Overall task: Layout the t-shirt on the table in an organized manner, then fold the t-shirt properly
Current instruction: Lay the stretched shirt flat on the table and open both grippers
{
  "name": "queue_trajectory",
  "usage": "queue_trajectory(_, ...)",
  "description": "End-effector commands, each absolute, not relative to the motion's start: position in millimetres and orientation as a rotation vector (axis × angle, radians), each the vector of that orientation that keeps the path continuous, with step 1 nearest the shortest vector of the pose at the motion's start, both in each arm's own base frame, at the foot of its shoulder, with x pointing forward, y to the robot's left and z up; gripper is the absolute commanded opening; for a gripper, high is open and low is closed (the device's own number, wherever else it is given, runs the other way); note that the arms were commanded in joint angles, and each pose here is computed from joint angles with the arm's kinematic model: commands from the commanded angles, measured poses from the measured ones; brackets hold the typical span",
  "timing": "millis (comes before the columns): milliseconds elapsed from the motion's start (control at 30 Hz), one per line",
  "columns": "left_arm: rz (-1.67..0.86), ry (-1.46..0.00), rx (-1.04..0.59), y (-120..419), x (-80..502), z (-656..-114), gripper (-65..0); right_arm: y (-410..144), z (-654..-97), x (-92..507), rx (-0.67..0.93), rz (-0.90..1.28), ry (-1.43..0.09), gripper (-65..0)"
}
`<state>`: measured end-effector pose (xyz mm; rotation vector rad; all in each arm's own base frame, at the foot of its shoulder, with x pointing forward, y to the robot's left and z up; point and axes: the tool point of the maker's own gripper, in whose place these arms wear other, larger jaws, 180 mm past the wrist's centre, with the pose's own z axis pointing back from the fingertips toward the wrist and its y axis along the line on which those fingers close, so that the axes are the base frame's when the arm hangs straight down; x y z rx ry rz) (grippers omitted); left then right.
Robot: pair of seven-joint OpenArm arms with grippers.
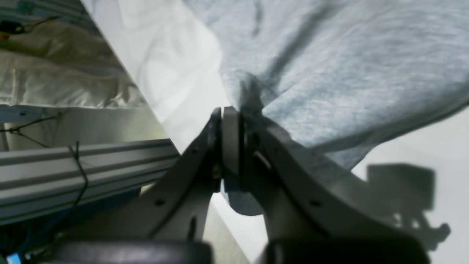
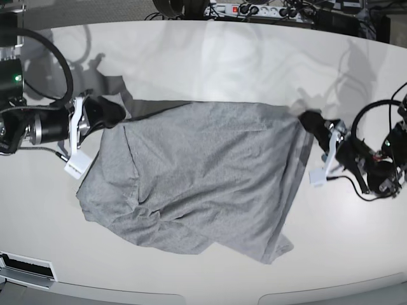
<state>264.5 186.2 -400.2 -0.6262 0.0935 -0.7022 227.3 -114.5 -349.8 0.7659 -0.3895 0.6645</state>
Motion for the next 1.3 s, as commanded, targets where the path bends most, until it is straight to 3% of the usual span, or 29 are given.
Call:
queue_trajectory(0, -0.717, 0.051, -0.628, 187, 274, -387, -65.0, -114, -337, 230, 0.766, 0.692, -0.433, -65.0)
queue_trajectory(367, -0.938, 0.009, -0.591, 187, 249, -348, -65.0, -144, -338, 169, 0.536, 0.913, -0.298, -65.0)
queue_trajectory(833, -1.0, 0.028, -0.446, 240, 221, -310, -65.0, -138, -334, 166, 0.585, 0.907, -0.304, -65.0)
queue_trajectory(1267, -0.945, 0.215, -0.536, 245, 154, -346, -65.0, -136, -333, 165, 0.599, 0.906, -0.306, -65.0)
